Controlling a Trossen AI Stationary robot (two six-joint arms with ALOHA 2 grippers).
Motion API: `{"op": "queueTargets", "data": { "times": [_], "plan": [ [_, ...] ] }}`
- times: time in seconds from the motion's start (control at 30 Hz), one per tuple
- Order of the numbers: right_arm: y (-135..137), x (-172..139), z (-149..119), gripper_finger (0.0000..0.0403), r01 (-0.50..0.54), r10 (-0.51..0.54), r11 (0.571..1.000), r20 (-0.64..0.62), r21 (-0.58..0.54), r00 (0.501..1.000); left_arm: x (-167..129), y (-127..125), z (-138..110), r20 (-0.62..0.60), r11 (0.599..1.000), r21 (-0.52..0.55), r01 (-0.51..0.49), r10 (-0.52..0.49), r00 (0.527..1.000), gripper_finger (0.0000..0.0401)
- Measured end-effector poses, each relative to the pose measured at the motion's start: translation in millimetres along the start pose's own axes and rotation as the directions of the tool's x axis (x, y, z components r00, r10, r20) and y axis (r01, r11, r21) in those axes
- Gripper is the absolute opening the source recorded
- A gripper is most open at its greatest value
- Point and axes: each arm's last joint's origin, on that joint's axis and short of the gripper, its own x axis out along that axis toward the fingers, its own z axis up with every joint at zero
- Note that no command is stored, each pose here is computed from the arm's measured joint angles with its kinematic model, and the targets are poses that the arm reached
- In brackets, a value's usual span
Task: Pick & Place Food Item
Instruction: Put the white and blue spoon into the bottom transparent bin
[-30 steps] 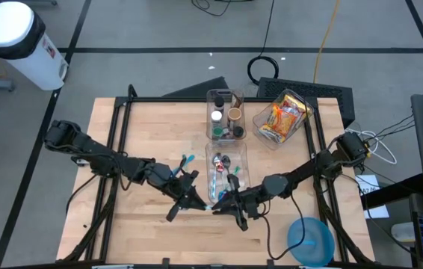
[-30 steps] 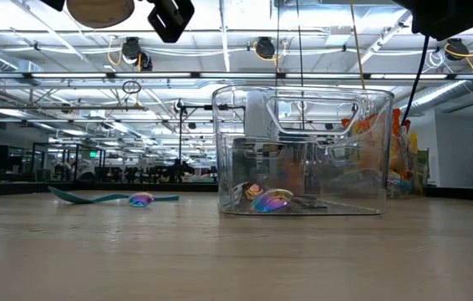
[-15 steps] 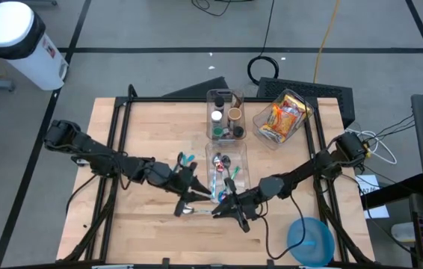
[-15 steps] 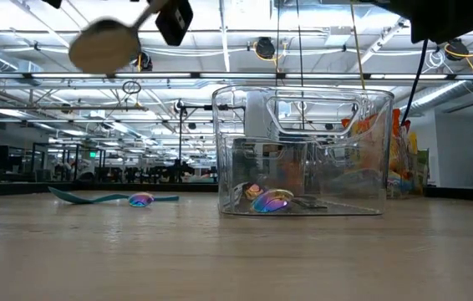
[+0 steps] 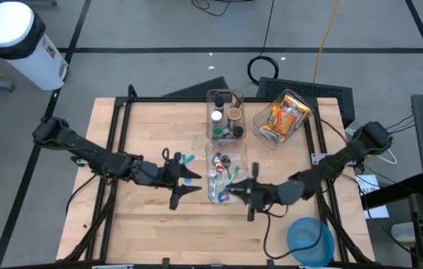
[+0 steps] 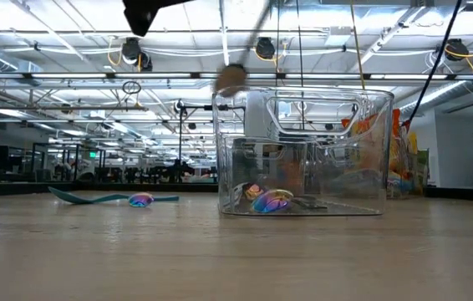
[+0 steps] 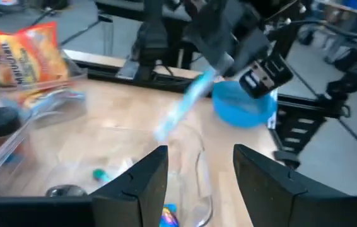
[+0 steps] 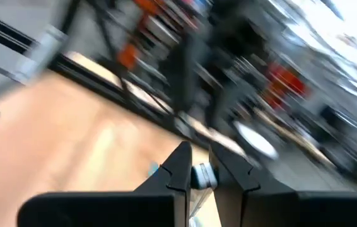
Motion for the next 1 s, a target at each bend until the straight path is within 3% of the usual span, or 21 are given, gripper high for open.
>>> {"op": "queueTargets", "data": {
  "times": [0.13, 0.23, 0.43, 0.6, 0.83, 1.0],
  "plan": [
    [-4, -8, -9, 0.0026, 0.174, -0.176, 0.984, -0.194, -0.028, 0.965, 0, -1, -4, -0.018, 0.999, -0.002, -0.041, 0.041, 0.999, 0.0188],
    [-10, -3, -24, 0.0026, 0.213, -0.215, 0.976, -0.293, -0.038, 0.932, 4, 1, -5, -0.018, 0.999, -0.004, -0.053, 0.053, 0.998, 0.0188],
    [-29, 16, -63, 0.0026, 0.207, -0.170, 0.978, -0.456, 0.032, 0.874, 4, 3, -6, -0.028, 0.998, -0.020, -0.056, 0.056, 0.998, 0.0189],
    [-39, 26, -82, 0.0026, 0.203, -0.115, 0.972, -0.521, 0.115, 0.846, 4, 2, -7, -0.034, 0.999, -0.018, -0.051, 0.051, 0.998, 0.0189],
    [-42, 31, -86, 0.0030, 0.205, -0.088, 0.964, -0.521, 0.171, 0.849, 4, 2, -9, -0.052, 0.998, -0.019, -0.057, 0.056, 0.997, 0.0189],
    [-41, 31, -87, 0.0078, 0.219, -0.065, 0.946, -0.524, 0.238, 0.849, 4, 2, -9, -0.052, 0.998, -0.022, -0.057, 0.056, 0.997, 0.0189]
  ]
}}
